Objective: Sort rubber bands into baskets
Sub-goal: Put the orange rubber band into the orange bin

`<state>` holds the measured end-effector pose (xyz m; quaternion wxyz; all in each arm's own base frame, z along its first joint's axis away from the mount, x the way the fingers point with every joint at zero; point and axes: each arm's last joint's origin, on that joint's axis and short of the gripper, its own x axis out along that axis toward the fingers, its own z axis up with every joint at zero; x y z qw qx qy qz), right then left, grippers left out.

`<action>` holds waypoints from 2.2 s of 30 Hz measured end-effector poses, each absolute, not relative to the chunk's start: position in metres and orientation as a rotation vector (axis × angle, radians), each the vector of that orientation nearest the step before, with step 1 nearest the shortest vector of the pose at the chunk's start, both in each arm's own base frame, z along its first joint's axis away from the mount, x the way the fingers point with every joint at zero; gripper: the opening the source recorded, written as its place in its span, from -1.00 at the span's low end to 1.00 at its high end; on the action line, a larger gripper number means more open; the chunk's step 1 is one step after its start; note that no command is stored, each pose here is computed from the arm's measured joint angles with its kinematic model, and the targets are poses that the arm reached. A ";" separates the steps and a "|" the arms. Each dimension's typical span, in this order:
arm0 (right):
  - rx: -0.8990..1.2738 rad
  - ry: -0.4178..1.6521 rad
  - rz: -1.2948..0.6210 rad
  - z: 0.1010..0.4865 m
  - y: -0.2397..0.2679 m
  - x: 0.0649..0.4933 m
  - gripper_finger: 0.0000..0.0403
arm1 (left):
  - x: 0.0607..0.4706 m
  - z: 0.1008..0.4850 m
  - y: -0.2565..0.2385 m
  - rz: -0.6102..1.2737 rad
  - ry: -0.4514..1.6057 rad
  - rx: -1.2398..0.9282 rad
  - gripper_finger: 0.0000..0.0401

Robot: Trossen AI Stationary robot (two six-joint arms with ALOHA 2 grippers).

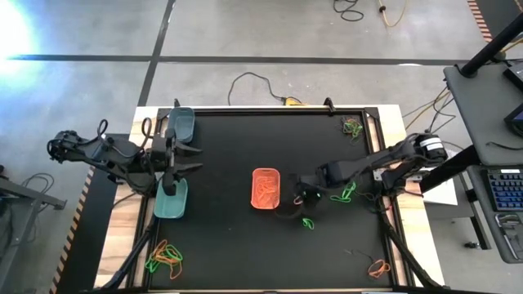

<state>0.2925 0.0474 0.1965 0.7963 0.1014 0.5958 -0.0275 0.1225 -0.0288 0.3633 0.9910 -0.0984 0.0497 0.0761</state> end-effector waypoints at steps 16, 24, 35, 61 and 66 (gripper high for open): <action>0.025 1.357 -0.089 0.140 0.051 0.302 -0.54 | 0.122 0.357 -0.029 0.142 0.156 -0.233 -0.04; 0.089 1.339 -0.161 0.143 0.051 0.303 -0.93 | 0.122 0.357 -0.029 0.143 0.155 -0.242 -0.04; 0.055 1.057 -0.216 0.253 0.052 0.329 -0.96 | 0.118 0.362 -0.031 0.027 0.134 -0.318 -0.04; 0.379 1.240 -0.321 0.168 0.050 0.419 -0.92 | 0.119 0.349 -0.140 -0.353 0.229 -0.398 -0.04; 0.428 1.233 -0.326 0.173 0.050 0.418 -0.66 | 0.120 0.351 -0.143 -0.359 0.191 -0.373 -0.04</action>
